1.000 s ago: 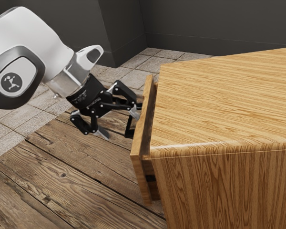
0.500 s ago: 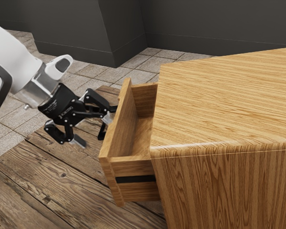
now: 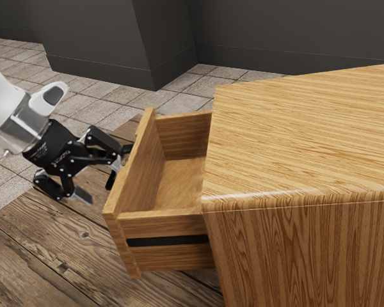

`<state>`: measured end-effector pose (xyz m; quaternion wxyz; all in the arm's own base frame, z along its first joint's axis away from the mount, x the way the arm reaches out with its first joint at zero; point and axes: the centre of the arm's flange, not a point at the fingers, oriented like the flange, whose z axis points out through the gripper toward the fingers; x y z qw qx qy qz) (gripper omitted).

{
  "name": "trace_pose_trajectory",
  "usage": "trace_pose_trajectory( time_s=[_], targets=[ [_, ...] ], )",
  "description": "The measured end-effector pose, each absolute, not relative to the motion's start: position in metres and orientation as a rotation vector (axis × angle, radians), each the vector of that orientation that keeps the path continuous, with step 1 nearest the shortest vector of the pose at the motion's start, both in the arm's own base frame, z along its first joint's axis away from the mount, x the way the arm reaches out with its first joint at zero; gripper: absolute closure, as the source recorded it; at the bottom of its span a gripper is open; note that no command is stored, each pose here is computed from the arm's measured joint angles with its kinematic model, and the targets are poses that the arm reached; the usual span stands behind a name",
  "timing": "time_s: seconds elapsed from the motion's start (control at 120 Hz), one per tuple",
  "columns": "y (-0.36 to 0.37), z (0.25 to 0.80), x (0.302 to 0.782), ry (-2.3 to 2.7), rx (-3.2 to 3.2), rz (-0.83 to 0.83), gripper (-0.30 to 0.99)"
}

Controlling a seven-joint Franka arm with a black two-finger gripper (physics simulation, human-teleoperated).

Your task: Pull the drawer handle with one arm to open the drawer

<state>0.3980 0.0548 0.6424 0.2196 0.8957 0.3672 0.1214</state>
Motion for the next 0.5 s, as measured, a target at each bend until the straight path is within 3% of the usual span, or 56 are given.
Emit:
trace_pose_trajectory(
  time_s=[0.5],
  targets=[
    [0.081, 0.642, 0.360, 1.044, 2.468, 0.356, 0.00]
  ],
)
